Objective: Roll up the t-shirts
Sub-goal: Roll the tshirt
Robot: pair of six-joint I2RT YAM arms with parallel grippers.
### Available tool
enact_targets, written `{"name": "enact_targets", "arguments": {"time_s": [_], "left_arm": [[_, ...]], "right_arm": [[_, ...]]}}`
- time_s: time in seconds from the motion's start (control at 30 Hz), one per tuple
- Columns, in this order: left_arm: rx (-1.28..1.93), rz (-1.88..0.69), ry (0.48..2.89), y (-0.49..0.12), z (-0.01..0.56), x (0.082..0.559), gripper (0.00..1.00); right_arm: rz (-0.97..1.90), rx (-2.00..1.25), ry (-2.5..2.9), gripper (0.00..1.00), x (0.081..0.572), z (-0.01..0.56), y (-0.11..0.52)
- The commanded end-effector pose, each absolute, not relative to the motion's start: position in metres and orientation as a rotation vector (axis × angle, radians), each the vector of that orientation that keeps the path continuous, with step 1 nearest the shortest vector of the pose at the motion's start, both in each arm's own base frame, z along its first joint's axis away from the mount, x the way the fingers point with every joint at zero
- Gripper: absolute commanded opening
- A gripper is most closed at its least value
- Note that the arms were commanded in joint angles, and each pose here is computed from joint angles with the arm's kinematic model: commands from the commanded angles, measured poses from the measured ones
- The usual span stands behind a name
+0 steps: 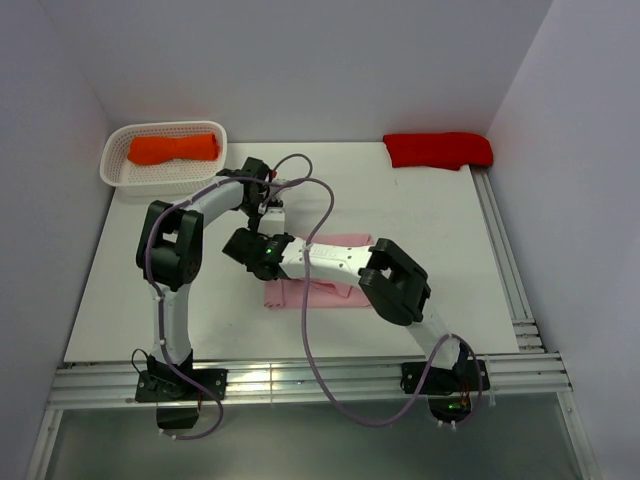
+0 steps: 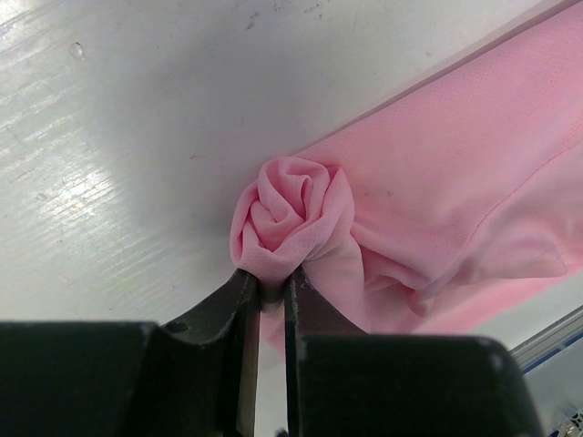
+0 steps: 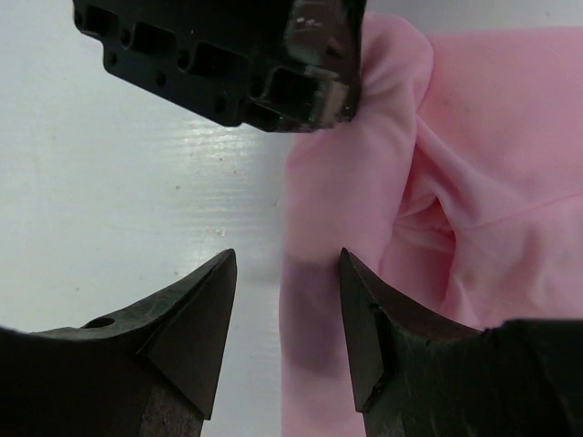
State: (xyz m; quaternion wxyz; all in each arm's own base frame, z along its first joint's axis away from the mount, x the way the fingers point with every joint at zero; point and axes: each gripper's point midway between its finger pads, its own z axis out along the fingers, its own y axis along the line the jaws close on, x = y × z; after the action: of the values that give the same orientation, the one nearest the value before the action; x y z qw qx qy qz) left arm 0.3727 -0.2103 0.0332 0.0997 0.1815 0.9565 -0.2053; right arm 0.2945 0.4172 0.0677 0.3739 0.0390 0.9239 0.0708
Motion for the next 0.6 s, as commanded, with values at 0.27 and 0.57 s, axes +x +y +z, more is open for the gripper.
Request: {"name": "enact_targets", "arguments": {"time_s": [0.27,0.57], "left_arm": [[0.573,-0.528,2.827,-0.208,0.034,0.381,0.14],[0.567,-0.531,2.831,-0.209,0.034,0.385,0.24]], "right_arm": [[0.084,0.063,2.389,0.56,0.294,0.043,0.411],[-0.034,0.041,2.473,0.55,0.269,0.014,0.388]]}}
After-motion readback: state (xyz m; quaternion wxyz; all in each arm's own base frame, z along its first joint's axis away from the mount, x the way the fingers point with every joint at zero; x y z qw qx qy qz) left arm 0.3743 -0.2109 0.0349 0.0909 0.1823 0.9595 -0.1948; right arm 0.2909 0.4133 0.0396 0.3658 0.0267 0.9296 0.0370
